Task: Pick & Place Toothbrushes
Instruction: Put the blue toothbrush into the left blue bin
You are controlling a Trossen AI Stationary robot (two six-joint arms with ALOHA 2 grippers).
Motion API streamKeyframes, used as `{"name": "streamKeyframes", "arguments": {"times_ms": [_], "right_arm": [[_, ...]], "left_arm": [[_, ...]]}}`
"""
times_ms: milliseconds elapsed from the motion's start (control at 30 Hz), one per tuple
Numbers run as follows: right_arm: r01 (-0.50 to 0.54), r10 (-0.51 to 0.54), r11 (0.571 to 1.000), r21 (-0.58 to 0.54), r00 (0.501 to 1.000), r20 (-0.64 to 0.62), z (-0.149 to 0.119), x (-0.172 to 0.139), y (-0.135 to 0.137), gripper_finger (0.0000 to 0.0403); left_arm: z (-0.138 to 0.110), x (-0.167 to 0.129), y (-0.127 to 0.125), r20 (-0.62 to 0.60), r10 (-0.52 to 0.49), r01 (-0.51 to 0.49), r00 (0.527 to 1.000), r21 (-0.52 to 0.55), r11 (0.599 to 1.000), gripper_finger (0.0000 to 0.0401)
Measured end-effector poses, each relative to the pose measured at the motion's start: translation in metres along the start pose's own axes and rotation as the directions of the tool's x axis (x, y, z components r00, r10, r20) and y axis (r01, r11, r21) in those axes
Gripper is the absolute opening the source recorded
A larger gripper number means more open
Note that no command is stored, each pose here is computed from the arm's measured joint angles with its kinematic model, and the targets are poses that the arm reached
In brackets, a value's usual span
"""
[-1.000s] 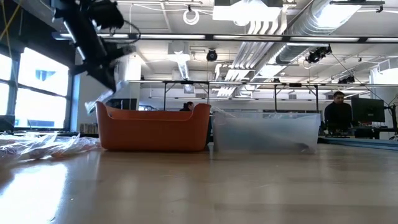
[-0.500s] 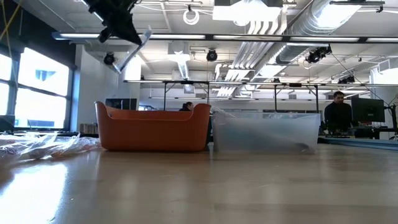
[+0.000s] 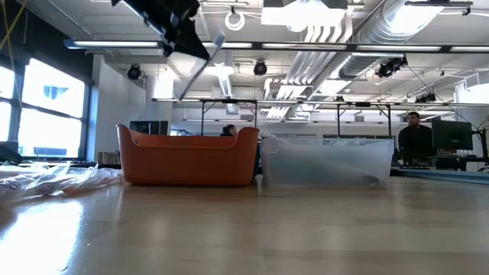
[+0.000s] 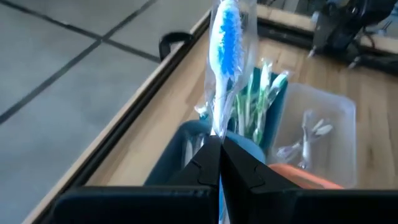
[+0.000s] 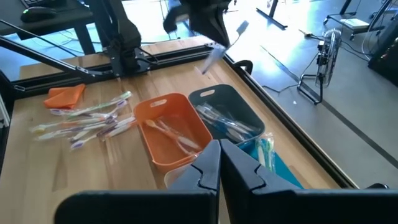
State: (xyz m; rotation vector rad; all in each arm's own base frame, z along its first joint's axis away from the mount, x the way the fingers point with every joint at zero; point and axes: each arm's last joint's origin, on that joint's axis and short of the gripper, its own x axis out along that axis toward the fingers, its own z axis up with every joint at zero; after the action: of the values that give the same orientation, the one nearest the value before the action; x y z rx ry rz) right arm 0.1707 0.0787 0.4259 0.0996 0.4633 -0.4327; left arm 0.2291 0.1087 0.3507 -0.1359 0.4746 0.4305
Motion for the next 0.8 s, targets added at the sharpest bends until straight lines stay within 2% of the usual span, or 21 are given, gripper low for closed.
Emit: {"name": "streamKeyframes", "arguments": {"times_ms": [400, 800], "right_arm": [[-0.004, 0.004, 1.000, 0.007, 1.000, -0.002, 0.000, 0.000, 0.000, 0.0002], [-0.007, 0.007, 1.000, 0.017, 1.000, 0.002, 0.000, 0.000, 0.001, 0.0002]], "left_arm": [[-0.019, 0.054, 0.001, -0.162, 0.008, -0.004, 0.987, 0.024, 1.000, 0.0000], [-0.032, 0.095, 0.004, -0.194, 0.071, -0.045, 0.978, 0.136, 0.990, 0.0000]]}}
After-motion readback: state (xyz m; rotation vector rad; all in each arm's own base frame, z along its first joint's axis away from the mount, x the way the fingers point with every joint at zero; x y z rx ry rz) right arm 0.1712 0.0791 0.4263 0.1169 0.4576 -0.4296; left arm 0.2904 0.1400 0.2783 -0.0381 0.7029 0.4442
